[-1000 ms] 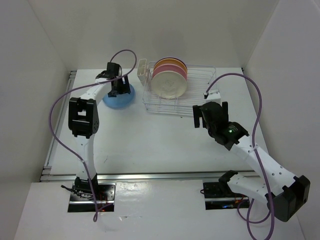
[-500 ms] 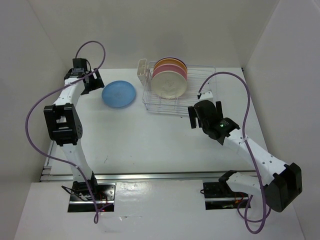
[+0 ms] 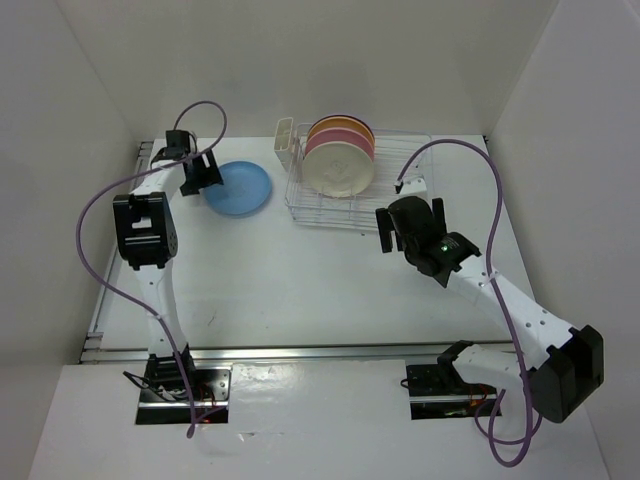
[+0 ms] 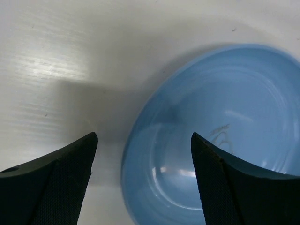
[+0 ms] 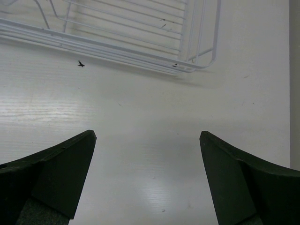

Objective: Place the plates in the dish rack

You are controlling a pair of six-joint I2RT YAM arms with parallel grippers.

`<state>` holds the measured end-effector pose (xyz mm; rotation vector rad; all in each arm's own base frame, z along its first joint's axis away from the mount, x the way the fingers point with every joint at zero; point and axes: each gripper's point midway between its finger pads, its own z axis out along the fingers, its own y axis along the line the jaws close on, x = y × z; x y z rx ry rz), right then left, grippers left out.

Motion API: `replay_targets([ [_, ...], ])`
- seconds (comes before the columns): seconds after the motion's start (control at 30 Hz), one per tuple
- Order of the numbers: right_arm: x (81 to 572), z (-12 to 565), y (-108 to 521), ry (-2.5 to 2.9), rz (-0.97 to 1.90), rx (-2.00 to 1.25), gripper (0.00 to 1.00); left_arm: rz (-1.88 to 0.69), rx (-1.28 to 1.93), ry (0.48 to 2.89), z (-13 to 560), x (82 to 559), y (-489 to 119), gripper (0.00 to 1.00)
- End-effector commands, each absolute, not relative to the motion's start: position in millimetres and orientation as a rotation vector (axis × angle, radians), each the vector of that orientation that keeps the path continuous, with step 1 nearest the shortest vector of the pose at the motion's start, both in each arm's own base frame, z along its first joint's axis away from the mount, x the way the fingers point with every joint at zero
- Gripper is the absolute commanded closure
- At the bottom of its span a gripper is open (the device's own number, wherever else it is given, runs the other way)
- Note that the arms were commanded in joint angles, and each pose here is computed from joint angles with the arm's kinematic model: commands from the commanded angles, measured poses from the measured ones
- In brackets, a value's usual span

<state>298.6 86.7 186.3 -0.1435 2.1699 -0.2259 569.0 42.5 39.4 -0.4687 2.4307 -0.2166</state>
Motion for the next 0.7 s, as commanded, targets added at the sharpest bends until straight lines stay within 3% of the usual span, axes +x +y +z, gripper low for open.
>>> replay_targets([
  [0.0,312.4,209.8,92.5,2.12,-0.199,-0.103,0.0,-0.243,-0.454,2.527,2.4,558.3,29.1,0.14],
  [0.13,314.3,210.8,96.0,2.122,-0.181,-0.098,0.0,-0.114,-0.402,2.598,-14.1,545.6,32.7,0.23],
  [0.2,314.3,210.8,96.0,2.122,-0.181,-0.098,0.0,0.0,-0.373,2.628,-19.9,540.8,32.6,0.32],
  [0.23,314.3,210.8,96.0,2.122,-0.181,-0.098,0.0,0.04,-0.368,2.661,-26.5,533.3,36.9,0.46],
  [0.33,315.6,212.2,96.8,2.115,-0.176,-0.095,0.0,0.102,-0.354,2.698,-35.9,521.4,39.1,0.69],
  [0.4,315.6,212.2,96.9,2.115,-0.176,-0.095,0.0,0.104,-0.355,2.713,-35.9,515.1,38.8,0.97],
  [0.67,314.7,206.2,96.3,2.122,-0.181,-0.098,0.0,-0.007,-0.246,2.685,-1.3,510.7,20.5,1.0],
])
